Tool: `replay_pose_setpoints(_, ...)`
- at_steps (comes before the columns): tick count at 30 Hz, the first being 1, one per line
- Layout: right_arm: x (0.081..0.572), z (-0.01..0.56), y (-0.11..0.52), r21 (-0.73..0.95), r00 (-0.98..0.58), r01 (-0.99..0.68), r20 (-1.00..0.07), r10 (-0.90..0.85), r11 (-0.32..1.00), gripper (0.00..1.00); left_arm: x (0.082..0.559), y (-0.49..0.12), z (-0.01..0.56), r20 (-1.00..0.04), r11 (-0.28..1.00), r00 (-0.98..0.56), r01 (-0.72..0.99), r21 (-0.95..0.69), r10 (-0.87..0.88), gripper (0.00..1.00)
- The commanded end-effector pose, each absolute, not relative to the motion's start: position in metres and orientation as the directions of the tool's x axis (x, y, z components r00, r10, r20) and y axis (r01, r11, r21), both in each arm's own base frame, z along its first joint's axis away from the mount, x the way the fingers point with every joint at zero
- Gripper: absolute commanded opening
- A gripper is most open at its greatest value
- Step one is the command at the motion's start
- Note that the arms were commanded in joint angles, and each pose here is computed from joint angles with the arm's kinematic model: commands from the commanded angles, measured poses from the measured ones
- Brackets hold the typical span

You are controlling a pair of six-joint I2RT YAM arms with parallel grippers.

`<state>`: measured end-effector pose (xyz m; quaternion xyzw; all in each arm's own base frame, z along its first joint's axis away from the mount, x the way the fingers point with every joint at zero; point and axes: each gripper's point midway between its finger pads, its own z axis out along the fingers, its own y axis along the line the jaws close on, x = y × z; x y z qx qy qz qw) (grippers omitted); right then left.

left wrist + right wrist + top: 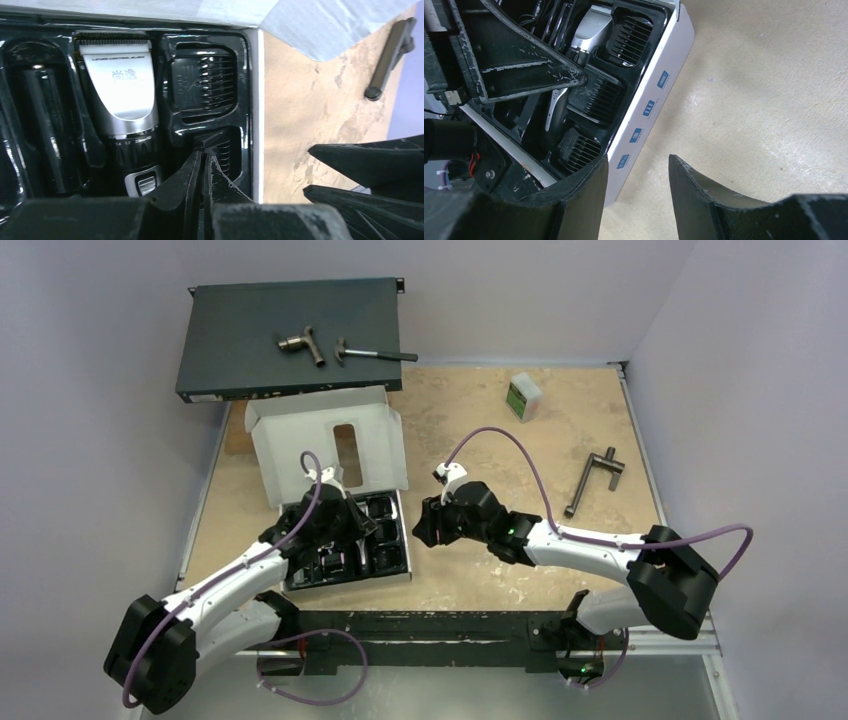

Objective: Sort the hair-cutting tools
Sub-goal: Pick up the haircut tool from the storage box.

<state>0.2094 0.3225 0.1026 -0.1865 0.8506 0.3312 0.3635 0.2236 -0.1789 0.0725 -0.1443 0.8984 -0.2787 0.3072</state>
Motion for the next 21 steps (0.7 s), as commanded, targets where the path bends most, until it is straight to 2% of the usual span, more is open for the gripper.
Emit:
replay_pose_setpoints(1,0.215,0.118,0.327,0.434,-0.637,-0.58,-0.77,-0.05,0.689,0.48,0.228,-0.185,0.084,-0.498,0.776,-0.751,-0.031,-0.63,-0.434,0.0)
replay_pose_setpoints(13,0.217,0.123,0.327,0.428,-0.632,-0.58,-0.774,-0.05,0.694,0.48,0.224,-0.176,0.1,-0.529,0.766,-0.714,-0.016,-0.643,-0.459,0.0)
replay_pose_setpoints(21,0.216,0.144,0.329,0.373,-0.549,-0.664,-0.831,-0.085,0.648,0.5,0.217,-0.159,0.121,-0.572,0.764,-0.655,-0.011,-0.646,-0.493,0.0)
